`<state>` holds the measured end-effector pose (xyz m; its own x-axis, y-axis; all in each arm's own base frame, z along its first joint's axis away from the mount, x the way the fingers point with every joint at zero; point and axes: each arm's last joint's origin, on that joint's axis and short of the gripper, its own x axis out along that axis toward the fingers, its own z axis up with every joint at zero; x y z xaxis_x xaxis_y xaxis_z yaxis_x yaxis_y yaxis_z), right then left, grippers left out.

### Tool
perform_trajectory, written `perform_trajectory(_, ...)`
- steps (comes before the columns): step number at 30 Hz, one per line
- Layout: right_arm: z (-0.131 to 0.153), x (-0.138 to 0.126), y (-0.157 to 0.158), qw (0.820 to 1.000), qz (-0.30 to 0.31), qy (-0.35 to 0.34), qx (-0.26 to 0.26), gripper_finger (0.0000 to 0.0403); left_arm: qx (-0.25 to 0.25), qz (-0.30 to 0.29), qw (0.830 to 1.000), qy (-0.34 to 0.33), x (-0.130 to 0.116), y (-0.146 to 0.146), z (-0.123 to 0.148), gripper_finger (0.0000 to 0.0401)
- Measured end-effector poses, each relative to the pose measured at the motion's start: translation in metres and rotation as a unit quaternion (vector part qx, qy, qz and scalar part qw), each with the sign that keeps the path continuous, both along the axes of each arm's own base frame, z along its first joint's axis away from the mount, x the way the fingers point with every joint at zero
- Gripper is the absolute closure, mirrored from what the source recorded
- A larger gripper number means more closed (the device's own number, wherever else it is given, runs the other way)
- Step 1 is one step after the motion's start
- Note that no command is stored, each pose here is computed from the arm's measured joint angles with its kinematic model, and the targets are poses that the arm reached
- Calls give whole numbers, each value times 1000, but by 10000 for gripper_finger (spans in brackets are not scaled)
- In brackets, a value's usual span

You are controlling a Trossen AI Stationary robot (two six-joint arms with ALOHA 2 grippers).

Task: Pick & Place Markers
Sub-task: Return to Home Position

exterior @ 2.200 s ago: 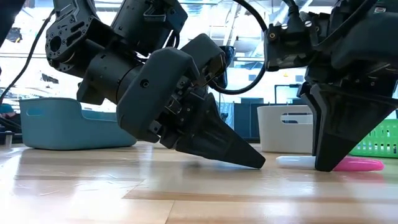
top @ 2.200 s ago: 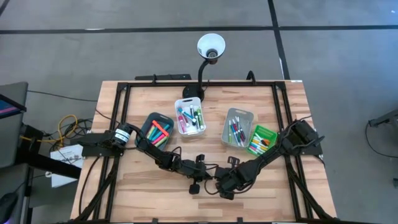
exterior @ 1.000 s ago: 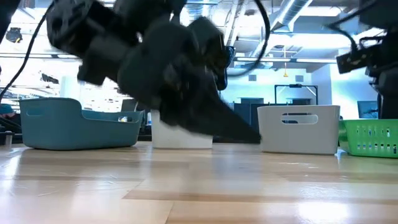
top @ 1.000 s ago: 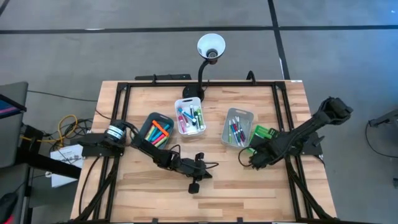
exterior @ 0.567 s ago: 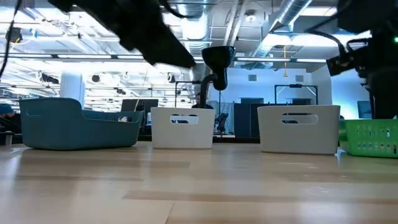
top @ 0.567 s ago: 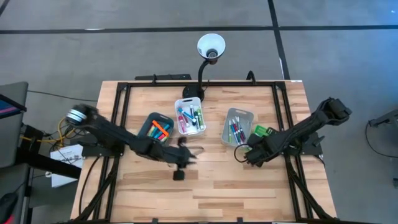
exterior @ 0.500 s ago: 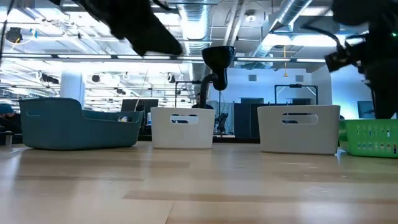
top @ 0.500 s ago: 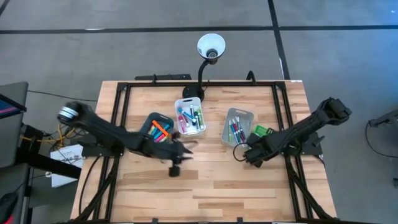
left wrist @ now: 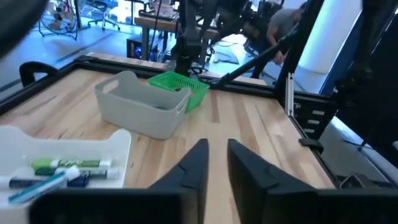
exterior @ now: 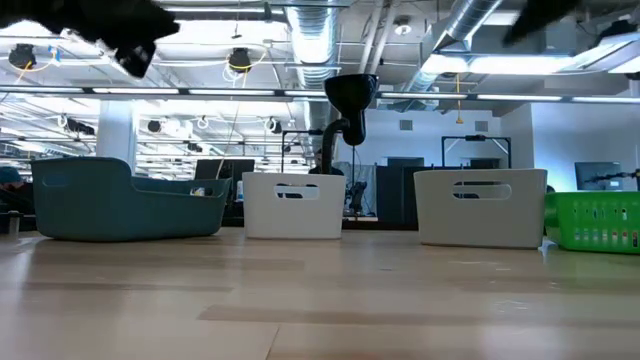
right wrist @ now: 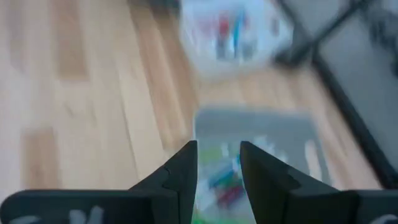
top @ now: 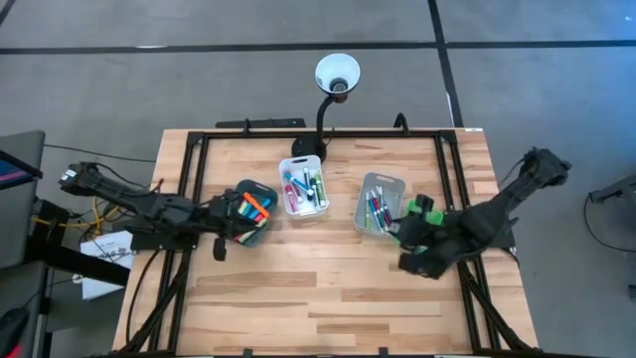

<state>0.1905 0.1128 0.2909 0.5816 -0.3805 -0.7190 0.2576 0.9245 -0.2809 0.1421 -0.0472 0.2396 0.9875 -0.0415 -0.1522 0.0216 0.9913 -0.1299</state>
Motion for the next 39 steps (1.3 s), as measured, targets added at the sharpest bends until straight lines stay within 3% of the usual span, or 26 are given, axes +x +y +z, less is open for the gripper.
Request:
perform_trajectory(4, 22, -22, -3, 994, 59, -93, 0, 299, -5, -1, 1000, -15, -16, 6, -19, 389)
perform_trajectory(9, 32, -48, -20, 974, 120, -189, 10, 318, 9, -4, 999, -35, -24, 10, -29, 394)
perform_trajectory(17, -18, -62, -52, 933, 186, -306, 34, 348, 43, 24, 998, -41, -22, 18, -40, 396)
perform_trajectory(22, -48, -67, -73, 925, 181, -331, 31, 358, 42, 21, 998, -49, -20, 29, -45, 394)
perform_trajectory(31, -69, -81, -101, 902, 208, -374, 61, 386, 35, 21, 996, -82, -19, 55, -52, 393)
perform_trajectory(39, -98, -91, -109, 901, 181, -390, 58, 401, 39, 27, 993, -110, -22, 65, -66, 396)
